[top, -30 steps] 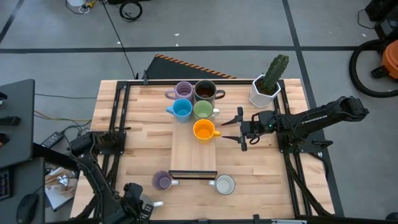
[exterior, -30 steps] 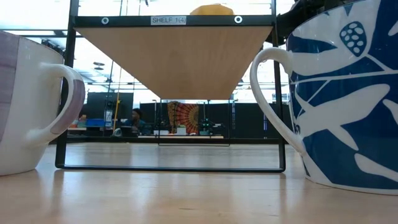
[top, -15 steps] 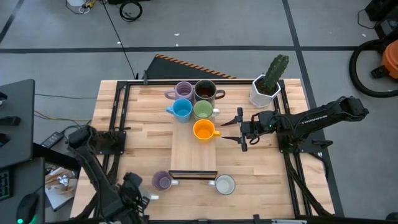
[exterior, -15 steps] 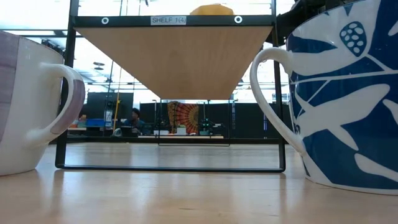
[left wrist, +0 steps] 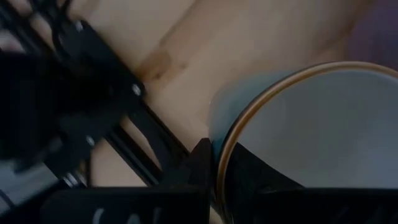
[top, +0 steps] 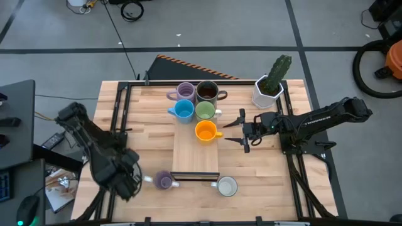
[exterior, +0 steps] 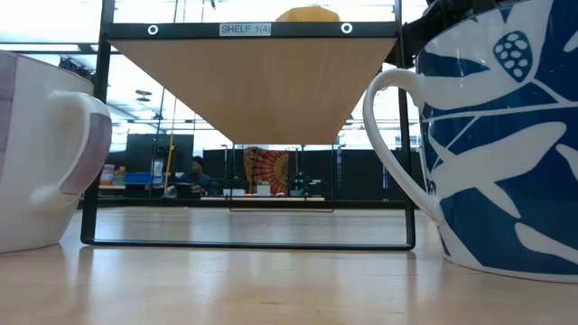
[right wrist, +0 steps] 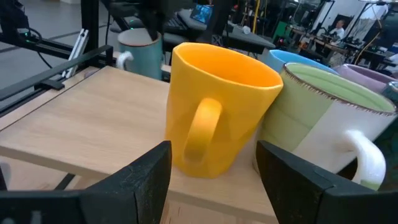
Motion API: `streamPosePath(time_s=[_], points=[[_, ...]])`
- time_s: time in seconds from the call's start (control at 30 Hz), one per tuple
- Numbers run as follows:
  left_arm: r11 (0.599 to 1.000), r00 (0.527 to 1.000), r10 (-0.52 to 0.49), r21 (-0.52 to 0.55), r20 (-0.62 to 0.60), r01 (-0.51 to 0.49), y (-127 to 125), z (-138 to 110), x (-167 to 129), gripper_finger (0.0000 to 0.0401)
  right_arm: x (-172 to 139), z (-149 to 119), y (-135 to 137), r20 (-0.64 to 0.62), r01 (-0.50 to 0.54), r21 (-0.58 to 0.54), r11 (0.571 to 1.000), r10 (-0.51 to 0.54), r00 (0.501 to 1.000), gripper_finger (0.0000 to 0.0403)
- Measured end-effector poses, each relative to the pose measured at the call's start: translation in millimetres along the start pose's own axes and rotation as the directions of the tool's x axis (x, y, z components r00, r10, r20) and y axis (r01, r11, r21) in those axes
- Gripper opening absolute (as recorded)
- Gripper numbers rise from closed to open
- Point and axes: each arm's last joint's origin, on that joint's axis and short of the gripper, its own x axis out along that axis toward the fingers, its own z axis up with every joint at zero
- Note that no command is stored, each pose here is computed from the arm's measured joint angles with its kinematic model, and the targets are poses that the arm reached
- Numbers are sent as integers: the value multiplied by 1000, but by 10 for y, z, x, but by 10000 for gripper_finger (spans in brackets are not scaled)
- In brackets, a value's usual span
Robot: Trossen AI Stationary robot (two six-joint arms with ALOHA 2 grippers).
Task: Place coffee mugs
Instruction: Put the light blue mug on the shelf
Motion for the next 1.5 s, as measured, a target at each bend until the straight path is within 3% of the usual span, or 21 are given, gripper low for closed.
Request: streamPosePath(time_s=[0.2,0.33,0.53,0.8,0.97,1.3,1.5], points=[[992,998,-62,109,-15,63,321,132,-15,35,-1,-3,-14,-12,48,76,996,-47,999,240],[964,997,-81,256,8,76,453,159,5,36,0,-3,-13,-13,51,110,993,-50,999,240],[888,993,-77,458,89,28,492,264,60,38,-2,9,30,-8,31,138,990,-31,999,240],[767,996,-45,642,75,-14,476,461,242,38,-6,13,100,-13,-1,120,993,3,1000,240],[702,995,-69,712,74,-4,456,653,382,34,-5,30,94,5,2,91,996,-3,1000,240],[621,989,-128,783,68,26,534,1113,516,35,-5,34,95,11,-4,77,997,3,1000,240],[509,981,-177,861,75,25,577,1292,540,35,-6,27,98,3,-7,76,997,6,1000,240]])
